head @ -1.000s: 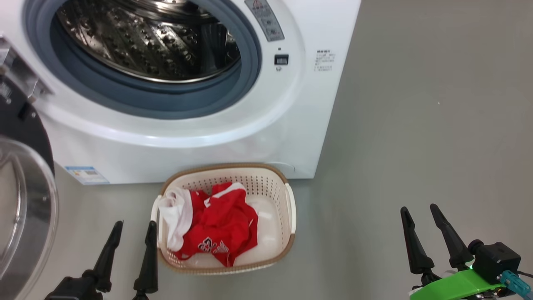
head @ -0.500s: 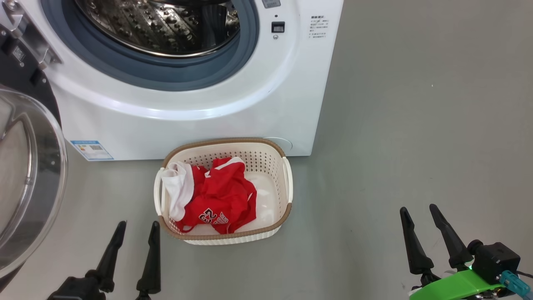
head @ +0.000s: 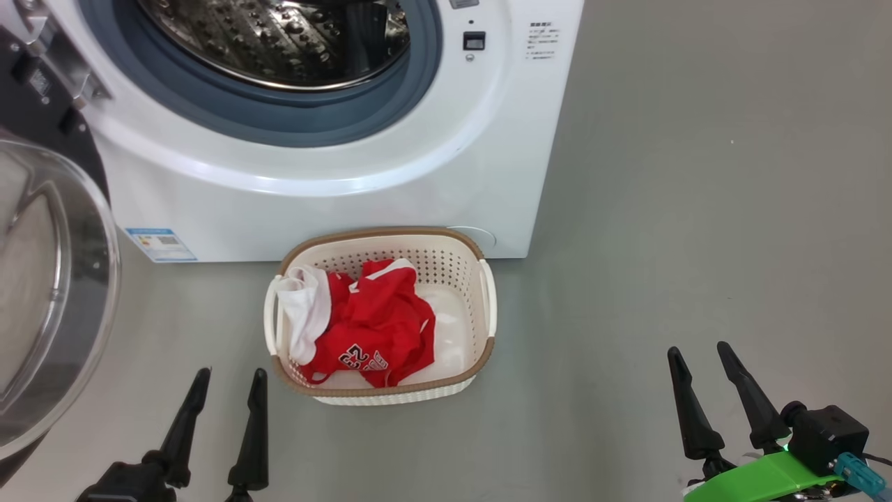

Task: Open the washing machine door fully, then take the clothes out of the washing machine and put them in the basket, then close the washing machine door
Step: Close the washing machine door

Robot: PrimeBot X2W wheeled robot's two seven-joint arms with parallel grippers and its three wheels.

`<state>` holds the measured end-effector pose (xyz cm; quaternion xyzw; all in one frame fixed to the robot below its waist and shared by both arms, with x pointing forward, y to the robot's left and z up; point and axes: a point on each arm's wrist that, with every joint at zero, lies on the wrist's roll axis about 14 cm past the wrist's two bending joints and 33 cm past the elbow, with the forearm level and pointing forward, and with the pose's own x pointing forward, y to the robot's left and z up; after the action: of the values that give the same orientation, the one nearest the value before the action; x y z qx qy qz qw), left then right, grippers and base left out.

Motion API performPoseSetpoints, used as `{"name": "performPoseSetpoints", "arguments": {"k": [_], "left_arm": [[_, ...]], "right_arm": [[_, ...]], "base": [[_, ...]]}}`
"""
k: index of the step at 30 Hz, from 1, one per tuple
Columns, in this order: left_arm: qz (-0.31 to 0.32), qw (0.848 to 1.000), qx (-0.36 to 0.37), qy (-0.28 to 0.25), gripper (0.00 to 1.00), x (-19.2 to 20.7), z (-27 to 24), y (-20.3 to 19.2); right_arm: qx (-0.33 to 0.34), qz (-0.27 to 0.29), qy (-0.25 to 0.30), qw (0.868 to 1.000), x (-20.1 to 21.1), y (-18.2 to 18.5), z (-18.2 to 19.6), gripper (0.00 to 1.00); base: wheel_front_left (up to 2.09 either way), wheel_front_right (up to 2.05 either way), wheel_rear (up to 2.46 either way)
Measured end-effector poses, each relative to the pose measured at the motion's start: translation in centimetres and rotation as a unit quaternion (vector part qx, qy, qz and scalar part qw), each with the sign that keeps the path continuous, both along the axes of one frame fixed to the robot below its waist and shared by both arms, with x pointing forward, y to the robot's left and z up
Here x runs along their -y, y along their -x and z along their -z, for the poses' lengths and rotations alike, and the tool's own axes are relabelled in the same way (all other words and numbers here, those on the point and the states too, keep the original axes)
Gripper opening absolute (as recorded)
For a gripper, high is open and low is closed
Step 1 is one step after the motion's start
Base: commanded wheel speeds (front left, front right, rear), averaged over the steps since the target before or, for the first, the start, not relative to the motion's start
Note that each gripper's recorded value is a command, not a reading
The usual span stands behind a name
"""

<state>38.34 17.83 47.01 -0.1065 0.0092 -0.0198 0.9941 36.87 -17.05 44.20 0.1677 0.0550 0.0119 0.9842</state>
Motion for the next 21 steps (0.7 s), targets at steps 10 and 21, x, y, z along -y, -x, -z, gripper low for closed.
{"name": "performPoseSetpoints", "arguments": {"k": [10, 21], "left_arm": [[-0.044, 0.999, -0.005, -0.002, 1.0, -2.8, 0.1, 1.6], [-0.129, 0.992, -0.012, 0.013, 1.0, -7.6, 0.2, 5.5]], "right_arm": [[-0.004, -0.057, -0.001, 0.998, -3.3, -1.0, 0.5, 1.0], [0.001, -0.15, 0.004, 0.989, -8.6, -2.4, 0.5, 1.0]], "base": [[0.0, 0.0, 0.0], [0.0, 0.0, 0.0]]}}
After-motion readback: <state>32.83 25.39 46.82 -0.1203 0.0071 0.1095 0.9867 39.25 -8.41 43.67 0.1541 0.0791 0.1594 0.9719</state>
